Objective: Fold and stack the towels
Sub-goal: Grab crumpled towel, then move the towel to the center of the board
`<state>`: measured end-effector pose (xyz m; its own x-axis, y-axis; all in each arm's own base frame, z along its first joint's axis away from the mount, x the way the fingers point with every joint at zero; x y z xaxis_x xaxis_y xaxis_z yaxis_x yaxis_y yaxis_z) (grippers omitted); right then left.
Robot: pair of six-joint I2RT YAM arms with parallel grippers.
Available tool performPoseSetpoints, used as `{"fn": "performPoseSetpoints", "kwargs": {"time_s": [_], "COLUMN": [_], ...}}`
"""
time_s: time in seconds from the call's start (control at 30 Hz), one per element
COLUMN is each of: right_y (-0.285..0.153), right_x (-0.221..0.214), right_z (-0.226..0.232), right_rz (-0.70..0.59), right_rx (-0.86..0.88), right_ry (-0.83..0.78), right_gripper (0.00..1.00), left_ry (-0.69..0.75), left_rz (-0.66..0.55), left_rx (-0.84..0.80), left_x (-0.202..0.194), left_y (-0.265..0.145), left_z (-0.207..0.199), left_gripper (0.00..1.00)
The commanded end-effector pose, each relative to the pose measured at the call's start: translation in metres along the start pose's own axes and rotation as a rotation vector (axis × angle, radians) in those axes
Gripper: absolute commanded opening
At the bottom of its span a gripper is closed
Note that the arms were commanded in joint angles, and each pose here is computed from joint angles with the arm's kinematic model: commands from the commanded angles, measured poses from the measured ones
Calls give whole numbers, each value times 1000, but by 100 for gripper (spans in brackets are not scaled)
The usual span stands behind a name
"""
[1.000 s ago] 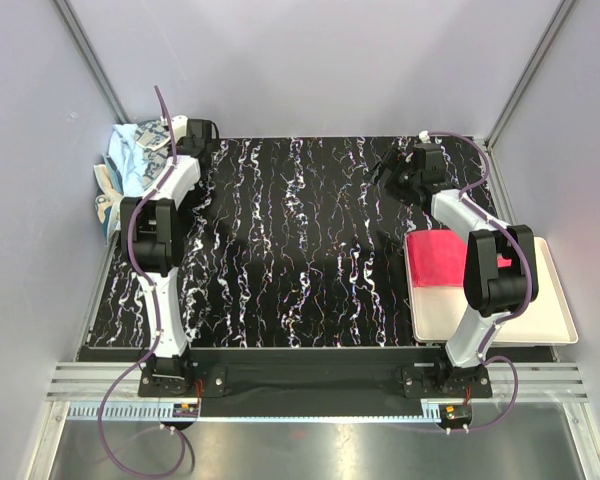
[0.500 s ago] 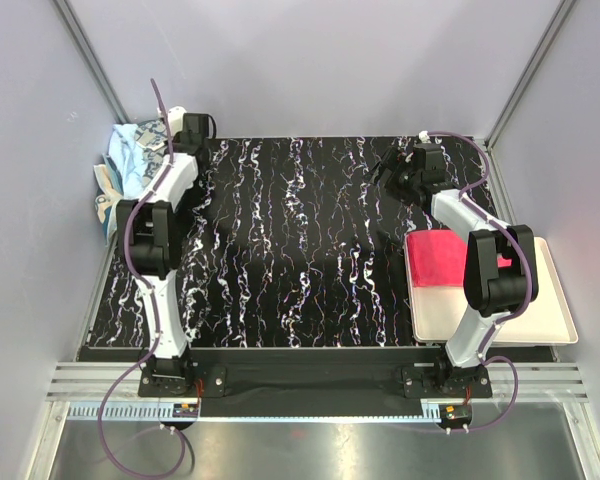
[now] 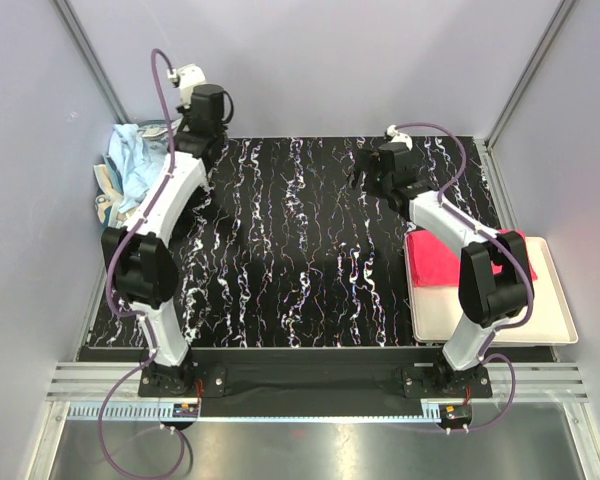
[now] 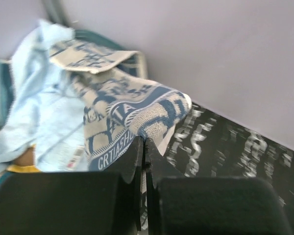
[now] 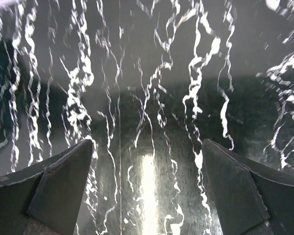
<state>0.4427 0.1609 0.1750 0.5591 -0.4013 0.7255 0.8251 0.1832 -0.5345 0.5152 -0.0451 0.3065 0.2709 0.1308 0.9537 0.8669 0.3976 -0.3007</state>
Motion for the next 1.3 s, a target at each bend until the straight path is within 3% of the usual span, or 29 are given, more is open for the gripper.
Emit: {"fn": "performPoseSetpoints", "kwargs": {"time_s": [0.0,0.2,0.33,0.53,0.67,0.77,0.8,0.83,0.97,1.13,1.27], "right_y": [-25,-36,-48,-61,-63,-66,-67,-69,-83,-99,-111], "right_x": [57,67,74,56,19,-10,-15,-24,-63,-105,-122], "right_z": [11,20,18,15,5,-2,-5,-4,-15,-8,5], "right_rz": [-182,-173,-188,-147,-53,-2,-6,7,53,112,141], "right_rx": [-12,13,-19,30,62,74,54,47,12,15,63], "right_ry": [40,51,36,44,85,121,119,109,74,17,60], "right_gripper": [100,100,100,100,100,96,95,94,90,86,85], "left_ry": [-16,20,-48,-34,-24,48,66,59,32,11,-19], "left_rz": [-121,-133,-125,17,197,333,360,376,424,430,442], "left_rx": [-122,-335,-516,-675,-694,-725,-737,-743,-776,-648,-576], "left_x": [45,56,40,-46,-134,-192,-204,-212,-233,-235,-250], "left_y": [-51,-134,-202,-263,-261,-261,-263,-264,-270,-266,-264], "left_z": [-29,-71,-93,-108,-99,-99,-98,-97,-87,-59,-34], "left_gripper": [0,0,0,0,0,6,14,30,55,60,61]}}
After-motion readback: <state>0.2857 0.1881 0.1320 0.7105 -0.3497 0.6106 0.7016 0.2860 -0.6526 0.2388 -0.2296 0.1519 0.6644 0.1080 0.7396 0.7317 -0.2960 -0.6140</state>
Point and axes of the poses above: each gripper's point midway between its finger pads, its own y axis out along the fingers, its own z axis along the line the jaws close on, x = y × z, the point moved 4 cm from there along -y, back along the fingers, and after that the axes turned 7 degrees about y, right-handed, at the moved point
